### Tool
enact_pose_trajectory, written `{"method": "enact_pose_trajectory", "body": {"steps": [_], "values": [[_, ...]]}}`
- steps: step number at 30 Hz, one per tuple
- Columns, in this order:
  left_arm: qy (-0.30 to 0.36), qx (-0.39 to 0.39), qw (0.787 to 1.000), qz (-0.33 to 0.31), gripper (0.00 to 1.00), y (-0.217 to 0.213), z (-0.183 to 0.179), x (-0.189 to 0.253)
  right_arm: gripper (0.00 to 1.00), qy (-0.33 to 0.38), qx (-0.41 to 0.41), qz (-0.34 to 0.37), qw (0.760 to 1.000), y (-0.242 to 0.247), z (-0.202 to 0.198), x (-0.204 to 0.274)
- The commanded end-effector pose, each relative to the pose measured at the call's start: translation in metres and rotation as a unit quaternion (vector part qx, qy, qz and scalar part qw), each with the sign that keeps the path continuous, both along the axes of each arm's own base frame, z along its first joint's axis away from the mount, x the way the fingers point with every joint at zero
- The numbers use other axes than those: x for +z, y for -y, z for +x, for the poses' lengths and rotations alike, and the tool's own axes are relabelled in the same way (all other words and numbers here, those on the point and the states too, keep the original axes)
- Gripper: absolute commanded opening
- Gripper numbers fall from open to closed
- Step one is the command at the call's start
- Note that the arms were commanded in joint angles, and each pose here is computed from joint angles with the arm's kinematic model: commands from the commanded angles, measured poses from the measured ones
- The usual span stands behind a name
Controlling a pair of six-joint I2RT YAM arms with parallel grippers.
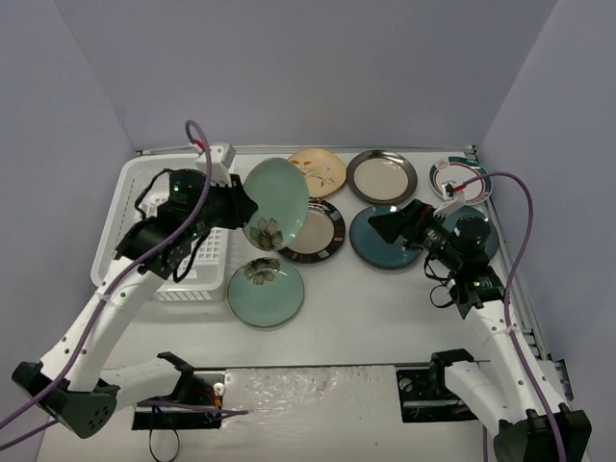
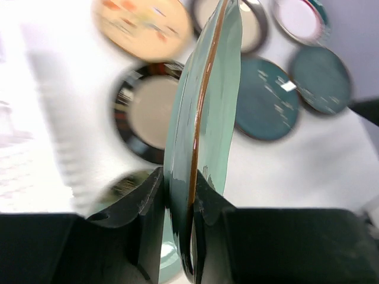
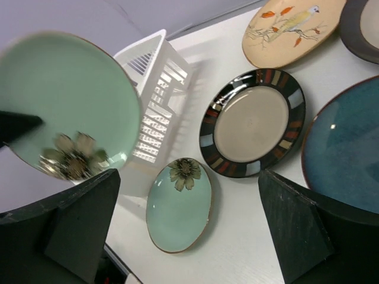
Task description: Load the plates into the dish rack
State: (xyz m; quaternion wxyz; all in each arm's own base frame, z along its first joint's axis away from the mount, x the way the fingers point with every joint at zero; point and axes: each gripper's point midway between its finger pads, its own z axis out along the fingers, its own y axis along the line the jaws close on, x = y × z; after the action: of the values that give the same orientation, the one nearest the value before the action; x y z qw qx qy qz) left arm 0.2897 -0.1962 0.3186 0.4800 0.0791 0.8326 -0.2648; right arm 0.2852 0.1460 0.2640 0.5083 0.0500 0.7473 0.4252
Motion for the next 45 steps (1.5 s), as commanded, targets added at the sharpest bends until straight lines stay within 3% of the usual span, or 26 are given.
{"method": "enact_pose_trajectory", "body": {"steps": [1,5,10,17,22,27,45], "values": [[0.176,0.164,0.964,0.118,0.0,-0.109,0.022,0.103,1.0,0.023,-0.007,-0.041,0.999,0.0,0.008,-0.005],[0.193,0.23,0.935,0.187,0.0,-0.169,0.038,0.122,1.0,0.008,-0.001,-0.063,0.998,-0.008,0.014,-0.024],[0.195,0.257,0.909,0.266,0.0,-0.218,0.063,0.123,1.0,0.001,0.033,-0.075,0.997,-0.026,0.021,-0.041],[0.179,0.295,0.887,0.306,0.0,-0.281,0.119,0.102,1.0,0.012,0.077,-0.102,0.992,-0.048,0.024,-0.052],[0.177,0.296,0.885,0.315,0.0,-0.322,0.152,0.078,1.0,0.011,0.108,-0.116,0.987,-0.063,0.025,-0.063],[0.167,0.287,0.881,0.337,0.0,-0.347,0.163,0.06,1.0,0.003,0.125,-0.12,0.985,-0.068,0.023,-0.073],[0.131,0.286,0.884,0.346,0.0,-0.364,0.182,-0.013,1.0,-0.008,0.163,-0.11,0.981,-0.08,0.014,-0.086]]}}
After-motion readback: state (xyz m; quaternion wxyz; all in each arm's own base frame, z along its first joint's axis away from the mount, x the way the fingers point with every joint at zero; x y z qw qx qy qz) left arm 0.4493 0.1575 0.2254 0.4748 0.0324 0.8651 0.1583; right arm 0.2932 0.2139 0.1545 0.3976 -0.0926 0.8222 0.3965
